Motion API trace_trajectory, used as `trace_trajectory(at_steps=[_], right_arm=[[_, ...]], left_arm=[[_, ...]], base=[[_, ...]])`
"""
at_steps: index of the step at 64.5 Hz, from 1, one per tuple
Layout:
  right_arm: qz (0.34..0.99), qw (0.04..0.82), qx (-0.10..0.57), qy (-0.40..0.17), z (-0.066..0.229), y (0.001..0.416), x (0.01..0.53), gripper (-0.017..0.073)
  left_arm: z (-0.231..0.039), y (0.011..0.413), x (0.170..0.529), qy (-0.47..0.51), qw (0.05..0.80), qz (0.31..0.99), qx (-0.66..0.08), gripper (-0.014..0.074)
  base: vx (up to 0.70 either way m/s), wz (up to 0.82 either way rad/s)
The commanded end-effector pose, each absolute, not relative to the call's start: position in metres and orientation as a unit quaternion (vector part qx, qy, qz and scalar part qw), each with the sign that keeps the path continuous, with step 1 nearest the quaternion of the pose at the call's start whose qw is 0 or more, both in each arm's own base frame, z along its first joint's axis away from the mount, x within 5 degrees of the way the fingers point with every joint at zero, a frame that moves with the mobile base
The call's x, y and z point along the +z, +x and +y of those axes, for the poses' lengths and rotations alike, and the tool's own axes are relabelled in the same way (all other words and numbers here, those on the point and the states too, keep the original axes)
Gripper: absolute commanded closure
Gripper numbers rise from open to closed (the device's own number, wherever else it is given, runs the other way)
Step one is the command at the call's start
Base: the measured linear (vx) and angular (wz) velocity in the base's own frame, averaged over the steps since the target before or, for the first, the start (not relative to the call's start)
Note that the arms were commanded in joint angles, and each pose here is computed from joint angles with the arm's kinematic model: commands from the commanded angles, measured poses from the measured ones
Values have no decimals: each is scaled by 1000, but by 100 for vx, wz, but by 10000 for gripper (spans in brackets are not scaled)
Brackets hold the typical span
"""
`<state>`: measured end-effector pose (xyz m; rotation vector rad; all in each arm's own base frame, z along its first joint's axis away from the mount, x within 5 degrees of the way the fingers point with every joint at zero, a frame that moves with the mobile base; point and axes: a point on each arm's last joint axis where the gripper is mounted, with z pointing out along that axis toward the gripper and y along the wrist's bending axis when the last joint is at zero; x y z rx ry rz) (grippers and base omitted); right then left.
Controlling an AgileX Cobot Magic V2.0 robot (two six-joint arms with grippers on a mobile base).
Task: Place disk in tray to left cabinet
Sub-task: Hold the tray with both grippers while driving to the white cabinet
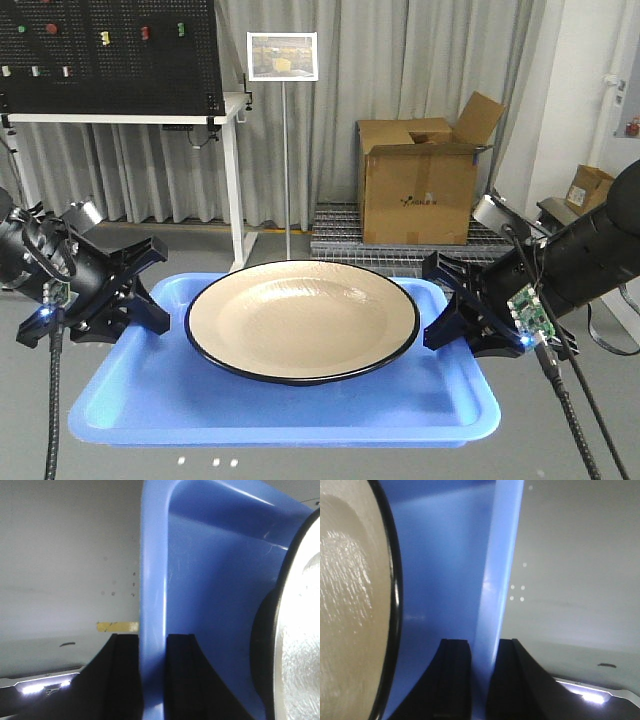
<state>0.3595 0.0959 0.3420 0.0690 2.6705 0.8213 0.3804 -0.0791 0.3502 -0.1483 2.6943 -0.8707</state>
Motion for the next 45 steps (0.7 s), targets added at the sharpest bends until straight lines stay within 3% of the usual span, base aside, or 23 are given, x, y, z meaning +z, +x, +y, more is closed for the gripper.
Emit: trace_trajectory(at_steps=[1, 45], right_arm=[[901, 217, 376, 20, 111, 347, 383, 564], [900, 216, 377, 20, 111, 347, 383, 564]], left_arm=[[-102, 360, 392, -39, 160, 899, -407, 594], [-102, 360, 392, -39, 160, 899, -407, 594]], base=[[68, -4], [64, -5]])
